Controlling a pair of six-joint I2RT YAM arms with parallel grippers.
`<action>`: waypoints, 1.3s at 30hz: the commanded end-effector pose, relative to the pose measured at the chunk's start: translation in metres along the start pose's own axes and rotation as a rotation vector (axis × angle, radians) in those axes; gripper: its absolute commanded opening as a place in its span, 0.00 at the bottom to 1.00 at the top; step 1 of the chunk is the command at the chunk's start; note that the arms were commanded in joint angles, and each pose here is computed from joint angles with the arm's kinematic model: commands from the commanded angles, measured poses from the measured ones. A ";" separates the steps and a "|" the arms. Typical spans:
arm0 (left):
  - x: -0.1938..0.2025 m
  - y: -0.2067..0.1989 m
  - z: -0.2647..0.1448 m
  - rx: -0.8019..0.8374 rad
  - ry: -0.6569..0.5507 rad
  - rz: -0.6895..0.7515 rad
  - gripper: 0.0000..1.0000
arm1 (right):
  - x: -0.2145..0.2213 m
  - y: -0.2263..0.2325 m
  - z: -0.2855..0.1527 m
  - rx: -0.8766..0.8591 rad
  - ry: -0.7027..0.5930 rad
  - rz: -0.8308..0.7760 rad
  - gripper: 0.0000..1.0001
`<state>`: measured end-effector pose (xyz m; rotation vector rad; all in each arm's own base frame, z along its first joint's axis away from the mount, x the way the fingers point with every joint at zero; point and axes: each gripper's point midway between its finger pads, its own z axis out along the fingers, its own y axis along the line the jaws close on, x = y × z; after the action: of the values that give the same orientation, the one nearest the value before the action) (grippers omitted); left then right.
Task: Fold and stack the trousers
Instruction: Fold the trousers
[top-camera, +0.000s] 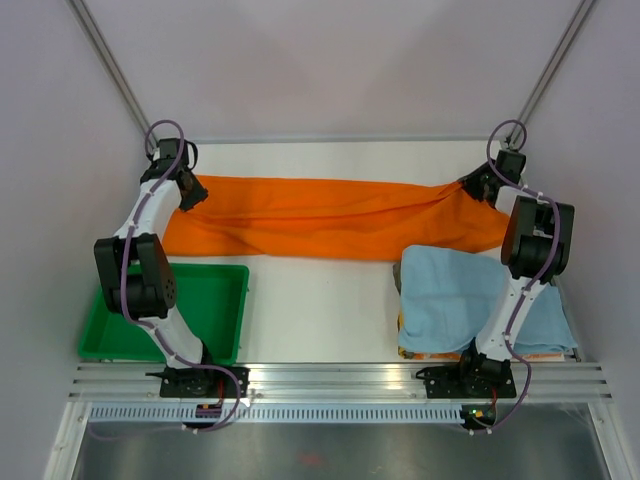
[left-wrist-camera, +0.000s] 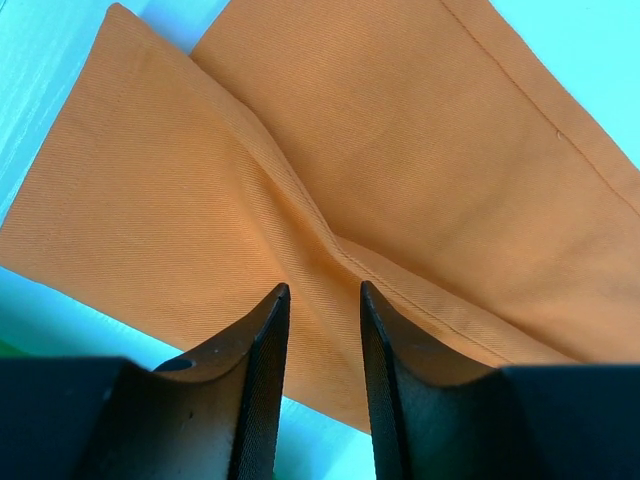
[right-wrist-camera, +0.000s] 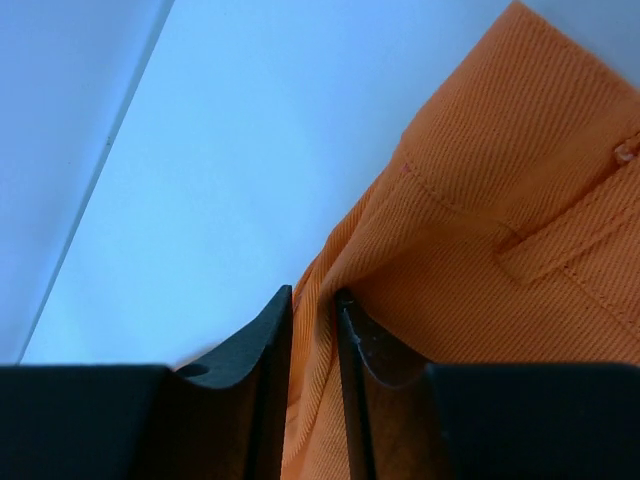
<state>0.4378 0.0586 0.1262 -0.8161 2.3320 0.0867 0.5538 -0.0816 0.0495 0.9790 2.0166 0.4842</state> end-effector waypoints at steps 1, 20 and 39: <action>-0.006 0.002 0.007 -0.012 -0.028 -0.002 0.41 | -0.022 0.030 0.000 -0.081 -0.062 0.034 0.29; -0.003 0.013 0.070 -0.067 0.032 -0.264 0.45 | -0.022 -0.008 -0.029 0.152 -0.015 -0.179 0.61; 0.003 0.003 0.102 -0.066 0.069 -0.304 0.02 | -0.037 -0.002 -0.052 0.177 -0.060 -0.220 0.60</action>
<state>0.4707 0.0846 0.0246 -1.2231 2.3277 0.0437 0.5264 -0.1040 0.0600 0.8931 2.1639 0.2081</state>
